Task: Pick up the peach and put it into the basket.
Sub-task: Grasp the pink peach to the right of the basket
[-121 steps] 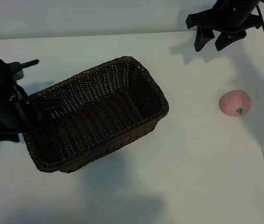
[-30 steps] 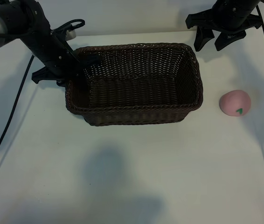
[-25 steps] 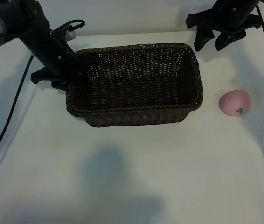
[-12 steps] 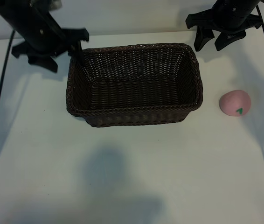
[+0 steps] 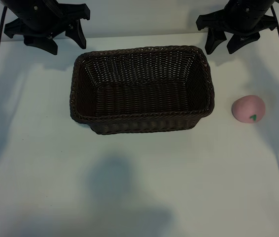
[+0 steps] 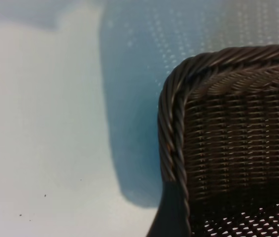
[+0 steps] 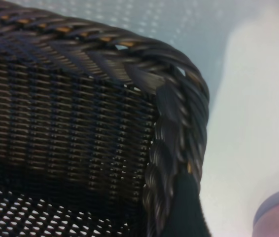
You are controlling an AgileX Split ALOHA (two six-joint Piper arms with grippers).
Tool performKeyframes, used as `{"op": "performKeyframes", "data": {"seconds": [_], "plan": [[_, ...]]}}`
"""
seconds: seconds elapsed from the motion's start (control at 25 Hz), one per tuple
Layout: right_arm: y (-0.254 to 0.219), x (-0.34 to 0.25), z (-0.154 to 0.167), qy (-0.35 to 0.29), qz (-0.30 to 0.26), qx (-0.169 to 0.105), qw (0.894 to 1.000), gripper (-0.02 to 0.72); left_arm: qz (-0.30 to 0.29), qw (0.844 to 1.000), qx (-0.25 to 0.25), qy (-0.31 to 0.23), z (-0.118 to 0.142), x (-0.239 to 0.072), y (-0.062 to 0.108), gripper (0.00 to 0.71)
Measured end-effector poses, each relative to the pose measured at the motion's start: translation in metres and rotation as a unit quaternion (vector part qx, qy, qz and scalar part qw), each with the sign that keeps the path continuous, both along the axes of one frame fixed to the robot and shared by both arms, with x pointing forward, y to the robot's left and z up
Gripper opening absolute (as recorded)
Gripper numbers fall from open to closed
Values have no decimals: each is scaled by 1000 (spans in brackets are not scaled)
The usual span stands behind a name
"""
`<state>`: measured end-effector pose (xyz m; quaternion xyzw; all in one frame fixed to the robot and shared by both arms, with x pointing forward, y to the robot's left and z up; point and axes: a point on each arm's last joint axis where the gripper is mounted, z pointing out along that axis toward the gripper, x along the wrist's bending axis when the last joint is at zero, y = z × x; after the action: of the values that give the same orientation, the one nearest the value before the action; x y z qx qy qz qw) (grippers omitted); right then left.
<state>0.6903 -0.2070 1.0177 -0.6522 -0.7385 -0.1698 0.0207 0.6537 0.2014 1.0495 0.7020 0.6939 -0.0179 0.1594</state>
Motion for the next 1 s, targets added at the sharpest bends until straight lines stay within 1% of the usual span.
{"op": "performKeyframes", "data": {"seconds": [0.4, 0.68, 0.76, 0.92, 1.0], "plan": [[0, 0, 0, 3, -10, 2, 1000, 525, -5, 1000, -9, -1, 0, 0, -2, 580], [-1, 0, 0, 3, -11, -1, 1000, 525, -6, 1000, -9, -1, 0, 0, -2, 576], [-2, 0, -1, 3, -15, -11, 1000, 525, -6, 1000, -9, -1, 0, 0, -2, 575], [-11, 1, -5, 5, -43, -57, 997, 525, -6, 1000, -9, -1, 0, 0, -2, 575], [-16, -1, -10, 13, -50, -72, 996, 525, -6, 1000, -9, -1, 0, 0, -2, 575]]}}
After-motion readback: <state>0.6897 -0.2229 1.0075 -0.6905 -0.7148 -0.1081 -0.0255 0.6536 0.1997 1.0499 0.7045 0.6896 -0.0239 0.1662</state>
